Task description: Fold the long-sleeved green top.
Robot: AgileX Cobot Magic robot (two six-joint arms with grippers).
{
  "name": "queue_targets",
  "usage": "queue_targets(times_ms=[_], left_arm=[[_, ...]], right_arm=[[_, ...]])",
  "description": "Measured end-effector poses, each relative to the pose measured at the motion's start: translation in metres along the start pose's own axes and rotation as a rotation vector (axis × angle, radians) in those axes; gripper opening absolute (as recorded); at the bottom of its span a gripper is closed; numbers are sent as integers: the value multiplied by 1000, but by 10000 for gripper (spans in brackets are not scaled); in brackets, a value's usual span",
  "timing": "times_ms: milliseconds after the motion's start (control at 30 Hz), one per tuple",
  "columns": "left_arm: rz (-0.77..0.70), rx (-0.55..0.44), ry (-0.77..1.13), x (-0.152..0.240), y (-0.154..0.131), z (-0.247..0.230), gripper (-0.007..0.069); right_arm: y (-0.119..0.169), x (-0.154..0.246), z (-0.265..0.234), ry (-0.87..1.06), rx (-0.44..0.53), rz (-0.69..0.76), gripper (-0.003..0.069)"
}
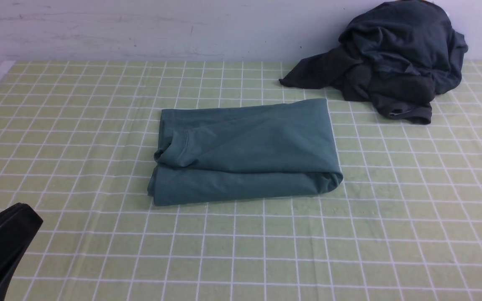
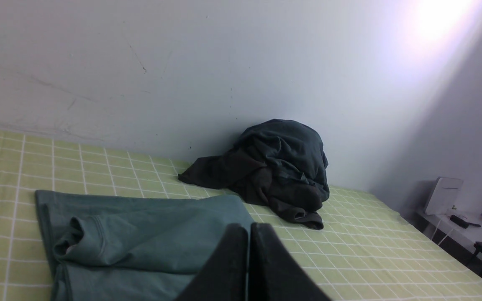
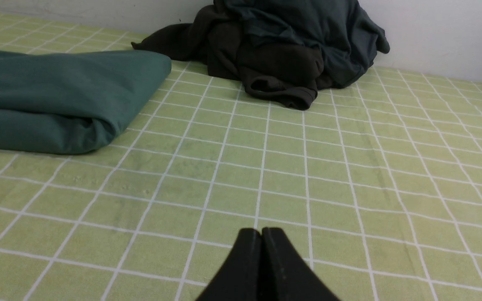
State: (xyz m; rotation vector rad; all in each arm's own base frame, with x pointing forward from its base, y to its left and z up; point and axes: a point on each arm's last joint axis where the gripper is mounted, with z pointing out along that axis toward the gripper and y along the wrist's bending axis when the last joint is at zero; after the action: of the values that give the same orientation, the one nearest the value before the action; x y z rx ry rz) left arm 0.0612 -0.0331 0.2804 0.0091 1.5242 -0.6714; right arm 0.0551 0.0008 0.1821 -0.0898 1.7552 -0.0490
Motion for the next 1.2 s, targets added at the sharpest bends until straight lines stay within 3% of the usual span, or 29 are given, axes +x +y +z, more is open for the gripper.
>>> queue_targets(times_ms=[1000,1200], left_arm=[[-31,-3,8,11,4,-3,-3],[-108,-110,-74,34,25,-14,-3]], right_arm=[[0,0,0,0,-6,-1,-14],[0,0,0,0,-6,-1,-14]])
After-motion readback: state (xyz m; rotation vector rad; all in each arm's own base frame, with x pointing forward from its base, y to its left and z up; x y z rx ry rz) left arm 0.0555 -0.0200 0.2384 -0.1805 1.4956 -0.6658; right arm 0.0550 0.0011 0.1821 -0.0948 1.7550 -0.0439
